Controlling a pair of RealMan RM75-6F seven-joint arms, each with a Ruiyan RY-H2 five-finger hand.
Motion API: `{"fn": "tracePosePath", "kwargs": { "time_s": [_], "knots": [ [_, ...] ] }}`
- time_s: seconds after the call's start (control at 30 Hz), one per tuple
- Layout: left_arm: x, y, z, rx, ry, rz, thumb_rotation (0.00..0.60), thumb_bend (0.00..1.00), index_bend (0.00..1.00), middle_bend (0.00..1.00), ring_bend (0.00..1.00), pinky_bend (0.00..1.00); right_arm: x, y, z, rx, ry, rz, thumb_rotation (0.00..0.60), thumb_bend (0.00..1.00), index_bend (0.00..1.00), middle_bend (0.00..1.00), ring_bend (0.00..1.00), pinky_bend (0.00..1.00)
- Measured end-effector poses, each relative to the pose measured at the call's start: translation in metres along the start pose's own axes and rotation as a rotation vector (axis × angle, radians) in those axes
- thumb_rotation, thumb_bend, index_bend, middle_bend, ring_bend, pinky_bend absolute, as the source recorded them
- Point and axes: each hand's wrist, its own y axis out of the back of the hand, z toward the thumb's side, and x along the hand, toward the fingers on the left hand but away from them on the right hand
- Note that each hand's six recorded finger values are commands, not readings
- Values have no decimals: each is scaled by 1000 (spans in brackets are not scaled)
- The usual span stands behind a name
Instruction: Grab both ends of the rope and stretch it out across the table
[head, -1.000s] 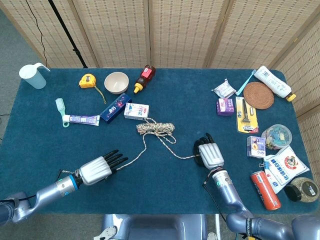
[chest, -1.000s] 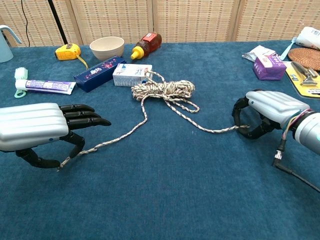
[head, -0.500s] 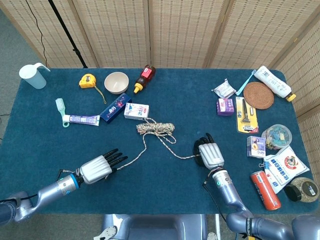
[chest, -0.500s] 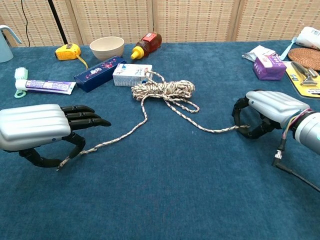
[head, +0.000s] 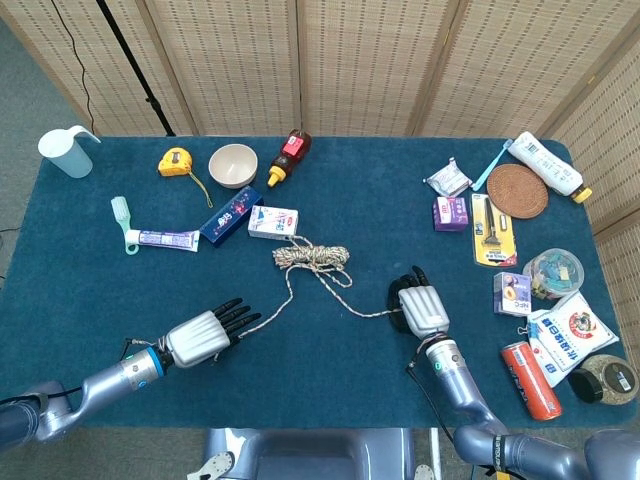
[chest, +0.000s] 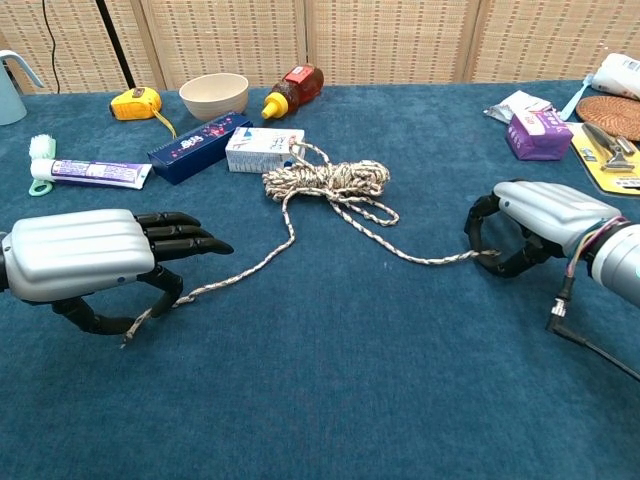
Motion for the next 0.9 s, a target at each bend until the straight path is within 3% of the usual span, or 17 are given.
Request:
{"fn": "tracePosePath", "kwargs": {
  "time_s": [0.9],
  "knots": [
    [6,0,3,-21,-2,-14,600,429,553,0,0,0,0,0,-5,-12,-9,3,600,520,599,326,212,0]
  ]
}}
